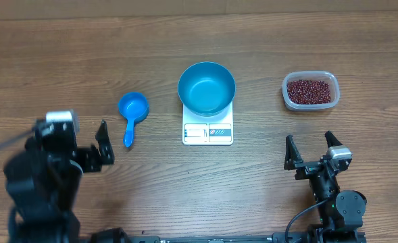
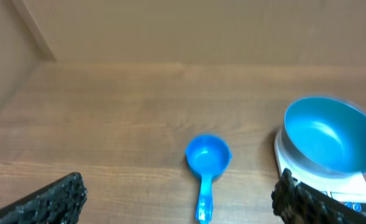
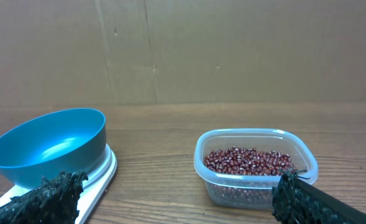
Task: Scoop item into bowl and weigh 150g on scale
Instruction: 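Move the left gripper forward over the blue scoop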
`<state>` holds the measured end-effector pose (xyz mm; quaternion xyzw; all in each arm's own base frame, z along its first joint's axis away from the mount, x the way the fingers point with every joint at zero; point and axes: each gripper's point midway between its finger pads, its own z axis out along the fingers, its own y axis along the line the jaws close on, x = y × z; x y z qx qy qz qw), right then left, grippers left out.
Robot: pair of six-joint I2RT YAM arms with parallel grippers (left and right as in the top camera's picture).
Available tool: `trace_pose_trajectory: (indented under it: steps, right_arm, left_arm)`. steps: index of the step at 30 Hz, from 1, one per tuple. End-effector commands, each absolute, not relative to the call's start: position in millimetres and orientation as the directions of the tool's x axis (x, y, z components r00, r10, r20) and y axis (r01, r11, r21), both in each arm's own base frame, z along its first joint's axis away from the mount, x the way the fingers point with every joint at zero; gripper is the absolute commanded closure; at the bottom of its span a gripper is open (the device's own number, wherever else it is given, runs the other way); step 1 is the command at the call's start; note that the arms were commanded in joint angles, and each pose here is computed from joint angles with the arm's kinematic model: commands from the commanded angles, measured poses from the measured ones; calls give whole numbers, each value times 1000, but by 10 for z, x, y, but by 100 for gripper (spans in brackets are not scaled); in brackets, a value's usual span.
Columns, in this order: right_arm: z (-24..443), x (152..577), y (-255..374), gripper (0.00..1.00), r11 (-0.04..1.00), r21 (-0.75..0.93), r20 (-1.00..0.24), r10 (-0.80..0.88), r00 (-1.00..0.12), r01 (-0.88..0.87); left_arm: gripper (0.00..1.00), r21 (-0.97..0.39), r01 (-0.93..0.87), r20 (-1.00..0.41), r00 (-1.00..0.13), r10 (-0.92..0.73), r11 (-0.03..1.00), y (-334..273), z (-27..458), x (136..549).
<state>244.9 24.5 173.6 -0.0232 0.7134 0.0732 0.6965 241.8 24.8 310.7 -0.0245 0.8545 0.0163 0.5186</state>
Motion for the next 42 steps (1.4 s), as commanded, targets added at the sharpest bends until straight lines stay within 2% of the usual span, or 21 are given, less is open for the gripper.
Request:
trace_pose_trajectory:
  steps: [1, 7, 12, 25, 32, 42]
  right_arm:
    - [1717, 2451, 228, 0, 990, 63, -998, 60, -24, -127]
    - [1717, 2451, 228, 0, 990, 63, -998, 60, -24, -127]
    - [1717, 2451, 228, 0, 990, 63, -998, 60, -24, -127]
    - [1717, 2451, 228, 0, 990, 63, -998, 61, -24, -127]
    - [1717, 2451, 228, 0, 990, 63, -998, 60, -24, -127]
    - [1717, 2451, 228, 0, 990, 63, -998, 60, -24, -127]
  left_arm:
    - [1, 23, -53, -839, -544, -10, 998, 306, 3184, 2596]
    - [0, -14, -46, -624, -780, -45, 999, 341, 2906, 2799]
    - [0, -47, -52, -411, -909, -67, 998, 360, 2499, 2941]
    - [0, -95, -83, -123, -988, -94, 992, 415, 1482, 3355]
    - [1, -95, -84, -104, -990, -94, 992, 459, 1148, 3588]
    - [0, -91, -86, -186, -977, -102, 992, 512, 981, 3930]
